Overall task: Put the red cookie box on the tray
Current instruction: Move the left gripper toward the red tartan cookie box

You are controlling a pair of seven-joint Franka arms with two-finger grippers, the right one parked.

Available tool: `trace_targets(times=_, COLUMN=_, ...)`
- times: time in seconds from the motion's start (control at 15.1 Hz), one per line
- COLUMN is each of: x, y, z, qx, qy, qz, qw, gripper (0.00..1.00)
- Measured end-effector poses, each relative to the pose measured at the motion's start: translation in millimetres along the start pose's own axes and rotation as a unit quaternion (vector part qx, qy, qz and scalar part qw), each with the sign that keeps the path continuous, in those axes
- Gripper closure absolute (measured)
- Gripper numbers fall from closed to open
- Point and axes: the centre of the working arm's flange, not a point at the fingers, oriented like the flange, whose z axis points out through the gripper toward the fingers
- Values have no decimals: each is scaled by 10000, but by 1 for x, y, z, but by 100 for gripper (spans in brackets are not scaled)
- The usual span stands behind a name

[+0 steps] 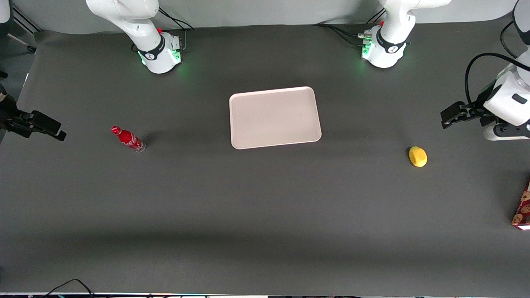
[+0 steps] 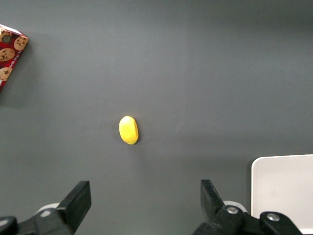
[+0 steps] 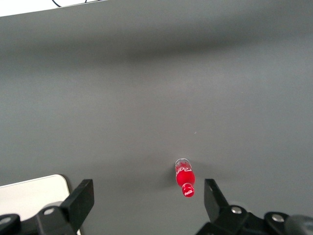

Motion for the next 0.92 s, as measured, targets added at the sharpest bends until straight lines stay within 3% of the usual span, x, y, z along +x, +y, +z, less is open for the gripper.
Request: trace_targets(times=0.92, x=3, y=-2, z=5, qx=-88, qy=-58, qz=-42, qw=9999, gripper=0)
